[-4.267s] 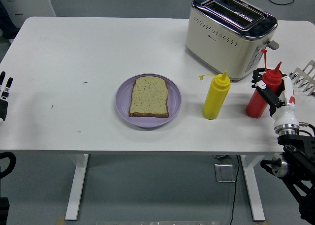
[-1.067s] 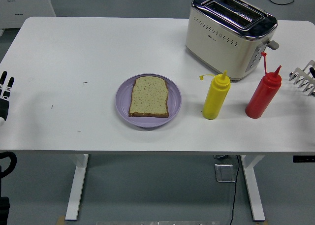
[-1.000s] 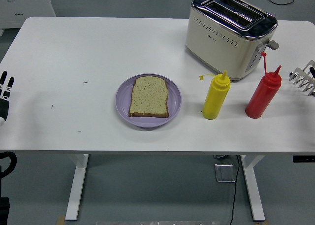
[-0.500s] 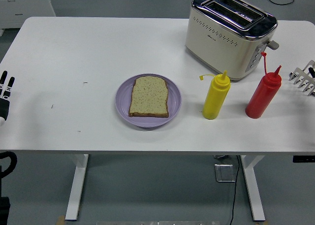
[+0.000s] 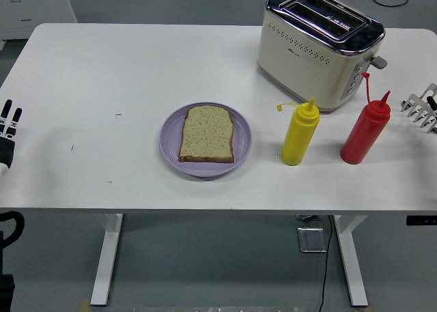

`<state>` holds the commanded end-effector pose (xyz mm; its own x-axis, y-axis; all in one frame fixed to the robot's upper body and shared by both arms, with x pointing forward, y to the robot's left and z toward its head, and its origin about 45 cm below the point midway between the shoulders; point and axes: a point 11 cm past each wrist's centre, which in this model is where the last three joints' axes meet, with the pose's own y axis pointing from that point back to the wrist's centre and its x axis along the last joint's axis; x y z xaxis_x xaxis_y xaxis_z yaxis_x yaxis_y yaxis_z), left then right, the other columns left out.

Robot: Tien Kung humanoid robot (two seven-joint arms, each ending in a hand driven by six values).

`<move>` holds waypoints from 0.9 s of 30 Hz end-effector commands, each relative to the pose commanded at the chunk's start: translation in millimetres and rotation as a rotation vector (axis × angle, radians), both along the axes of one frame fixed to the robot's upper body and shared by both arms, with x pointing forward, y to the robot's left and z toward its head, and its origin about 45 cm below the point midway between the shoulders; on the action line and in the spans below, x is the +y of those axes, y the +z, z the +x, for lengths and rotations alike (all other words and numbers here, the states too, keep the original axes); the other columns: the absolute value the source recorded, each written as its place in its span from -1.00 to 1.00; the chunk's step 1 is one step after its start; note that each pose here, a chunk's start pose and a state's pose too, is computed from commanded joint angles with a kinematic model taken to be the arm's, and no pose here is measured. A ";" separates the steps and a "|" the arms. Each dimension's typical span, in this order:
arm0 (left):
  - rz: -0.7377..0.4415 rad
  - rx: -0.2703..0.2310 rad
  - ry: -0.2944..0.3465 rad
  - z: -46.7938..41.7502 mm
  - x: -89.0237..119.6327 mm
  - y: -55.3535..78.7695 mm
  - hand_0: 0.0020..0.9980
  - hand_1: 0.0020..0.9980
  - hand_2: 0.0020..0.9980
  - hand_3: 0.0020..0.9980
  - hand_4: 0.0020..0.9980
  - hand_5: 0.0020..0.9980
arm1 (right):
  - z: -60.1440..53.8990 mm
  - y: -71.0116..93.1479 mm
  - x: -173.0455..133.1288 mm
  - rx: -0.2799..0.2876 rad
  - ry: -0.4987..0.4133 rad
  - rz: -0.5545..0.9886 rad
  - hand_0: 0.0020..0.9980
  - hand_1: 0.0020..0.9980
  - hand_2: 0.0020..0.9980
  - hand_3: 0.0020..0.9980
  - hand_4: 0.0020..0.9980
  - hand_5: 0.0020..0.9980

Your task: Pick up the cup,pour liquid into bread,place the cup on the desk

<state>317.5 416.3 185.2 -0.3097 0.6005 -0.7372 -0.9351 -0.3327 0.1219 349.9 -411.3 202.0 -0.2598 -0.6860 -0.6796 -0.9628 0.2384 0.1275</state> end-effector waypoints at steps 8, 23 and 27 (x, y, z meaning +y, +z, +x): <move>-0.001 0.001 0.000 -0.3 -0.2 -0.4 0.62 0.61 0.67 0.50 0.23 1.00 | -0.8 -1.8 -1.4 0.006 -0.008 0.006 0.50 0.37 0.46 0.49 0.21 0.32; -0.001 -0.005 0.002 0.8 0.7 1.9 0.63 0.61 0.67 0.50 0.24 1.00 | -0.4 -2.7 -3.9 0.007 -0.027 0.022 0.50 0.37 0.45 0.49 0.21 0.32; -0.001 -0.006 0.003 0.7 1.0 1.9 0.63 0.61 0.67 0.50 0.24 1.00 | -1.3 -5.9 -5.5 0.016 -0.033 0.026 0.50 0.37 0.45 0.49 0.21 0.32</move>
<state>318.2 417.3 187.1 -0.3072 0.5992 -0.7393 -0.9348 -0.3353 0.1167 348.6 -416.7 196.1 -0.2932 -0.6587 -0.6929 -0.9521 0.2667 0.1493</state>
